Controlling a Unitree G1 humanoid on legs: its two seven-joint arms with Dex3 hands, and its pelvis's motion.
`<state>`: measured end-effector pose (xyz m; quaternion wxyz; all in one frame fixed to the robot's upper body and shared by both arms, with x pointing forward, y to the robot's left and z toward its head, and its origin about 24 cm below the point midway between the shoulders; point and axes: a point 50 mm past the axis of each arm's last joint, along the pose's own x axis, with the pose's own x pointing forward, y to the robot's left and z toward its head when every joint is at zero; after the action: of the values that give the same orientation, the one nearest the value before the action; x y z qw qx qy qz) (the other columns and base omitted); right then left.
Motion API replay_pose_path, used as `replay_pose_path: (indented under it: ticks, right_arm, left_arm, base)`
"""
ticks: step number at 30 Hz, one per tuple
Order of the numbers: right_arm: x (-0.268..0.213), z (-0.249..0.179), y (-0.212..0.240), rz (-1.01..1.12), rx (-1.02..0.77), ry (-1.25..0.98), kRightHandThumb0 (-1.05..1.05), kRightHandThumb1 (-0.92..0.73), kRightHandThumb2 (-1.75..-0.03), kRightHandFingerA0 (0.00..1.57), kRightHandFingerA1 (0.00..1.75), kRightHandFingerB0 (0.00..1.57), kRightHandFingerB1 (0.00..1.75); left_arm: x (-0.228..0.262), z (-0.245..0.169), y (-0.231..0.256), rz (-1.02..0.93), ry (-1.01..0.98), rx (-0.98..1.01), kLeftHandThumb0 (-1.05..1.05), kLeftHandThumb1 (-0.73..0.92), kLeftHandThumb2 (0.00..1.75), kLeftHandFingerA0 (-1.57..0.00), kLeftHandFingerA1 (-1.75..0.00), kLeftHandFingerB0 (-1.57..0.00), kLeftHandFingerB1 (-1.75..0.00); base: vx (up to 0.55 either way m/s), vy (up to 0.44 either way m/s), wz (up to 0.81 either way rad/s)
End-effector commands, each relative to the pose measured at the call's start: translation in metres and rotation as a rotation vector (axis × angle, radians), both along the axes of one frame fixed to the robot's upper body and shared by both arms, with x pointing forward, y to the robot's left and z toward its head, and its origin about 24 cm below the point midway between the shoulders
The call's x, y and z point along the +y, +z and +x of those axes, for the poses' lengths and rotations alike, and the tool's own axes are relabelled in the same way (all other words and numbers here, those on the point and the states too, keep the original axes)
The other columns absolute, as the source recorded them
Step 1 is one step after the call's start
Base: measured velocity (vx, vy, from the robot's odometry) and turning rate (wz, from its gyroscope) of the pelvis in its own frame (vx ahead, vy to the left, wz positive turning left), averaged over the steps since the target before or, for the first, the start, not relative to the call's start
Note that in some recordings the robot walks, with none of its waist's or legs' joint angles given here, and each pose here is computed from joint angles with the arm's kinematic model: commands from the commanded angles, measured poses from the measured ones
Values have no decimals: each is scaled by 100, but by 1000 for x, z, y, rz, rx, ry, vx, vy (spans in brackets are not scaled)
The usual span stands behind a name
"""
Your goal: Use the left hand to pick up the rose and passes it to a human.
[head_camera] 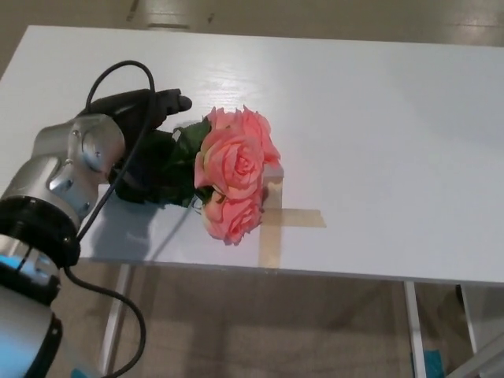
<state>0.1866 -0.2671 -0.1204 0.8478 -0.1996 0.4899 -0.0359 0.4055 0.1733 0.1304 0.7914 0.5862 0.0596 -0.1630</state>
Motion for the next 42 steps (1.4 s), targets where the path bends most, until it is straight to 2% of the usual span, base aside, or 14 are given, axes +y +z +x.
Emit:
replay_pose_path:
  ticks: [1,10,11,15,17,18,20,23,24,29,30,31,32,42]
  right_arm:
    - [1,0,-1,13,5,0,-43,-61,-58,63,44,58,42]
    - [0,1,1,8,2,6,-43,-61,-59,63,44,60,42]
    - [0,2,1,8,3,6,-43,-61,-59,64,44,56,41]
    - [1,1,0,11,6,6,-43,-61,-59,63,44,54,40]
    - [5,-6,-5,25,17,-1,-43,-61,-59,62,44,53,40]
    - [2,-9,-5,27,19,-14,-44,-61,-57,62,43,53,39]
    - [0,-12,-5,31,20,-25,-44,-61,-57,62,43,53,39]
    - [0,-12,-5,32,20,-26,-44,-61,-57,62,43,53,39]
    - [1,-10,-5,32,19,-24,-44,-61,-58,61,44,52,40]
    - [0,-12,-6,36,23,-31,-43,-61,-58,61,44,52,40]
    - [-1,-8,-4,36,11,-35,-43,-61,-58,62,44,53,41]
    - [-1,-8,-3,36,10,-35,-43,-61,-58,62,44,53,41]
    - [0,-8,-4,36,11,-35,-43,-61,-58,62,44,54,41]
    - [1,-18,-9,46,31,-40,-43,-61,-58,61,44,55,41]
  left_arm:
    - [-12,3,1,36,-21,-23,-61,40,77,-7,-23,-7,-25]
    - [-29,4,-7,72,-41,20,-60,40,76,-8,-22,-8,-26]
    - [-32,4,-8,87,-46,29,-56,37,74,-6,-33,-6,-29]
    - [-40,3,-11,127,-61,51,-61,39,69,-10,-35,-6,-30]
    - [-46,-2,-21,167,-94,93,-53,40,66,-24,-39,-9,-34]
    - [-54,-3,-25,177,-115,122,-27,39,86,-37,-57,-9,-46]
    - [-60,-5,-29,183,-136,148,-23,49,95,-68,-77,-11,-47]
    - [-61,-6,-30,184,-136,150,-23,49,95,-68,-77,-11,-47]
    - [-62,-5,-29,190,-138,153,-25,78,64,-79,-49,-42,-34]
    - [-65,-6,-30,244,-144,179,-24,78,64,-84,-49,-57,-39]
    - [-67,-5,-27,290,-132,171,-26,72,62,-114,-66,-70,-49]
    - [-67,-5,-27,296,-130,171,-26,72,62,-114,-66,-70,-49]
    - [-65,-6,-29,288,-132,148,-25,75,62,-104,-62,-55,-44]
    - [-59,-10,-38,210,-123,50,-25,78,63,-86,-82,-52,-42]
  base:
    - [0,0,0]
    - [0,0,0]
    - [0,0,0]
    - [0,0,0]
    - [0,0,0]
    - [0,0,0]
    - [0,0,0]
    - [0,0,0]
    - [0,0,0]
    - [0,0,0]
    - [0,0,0]
    - [0,0,0]
    - [0,0,0]
    - [0,0,0]
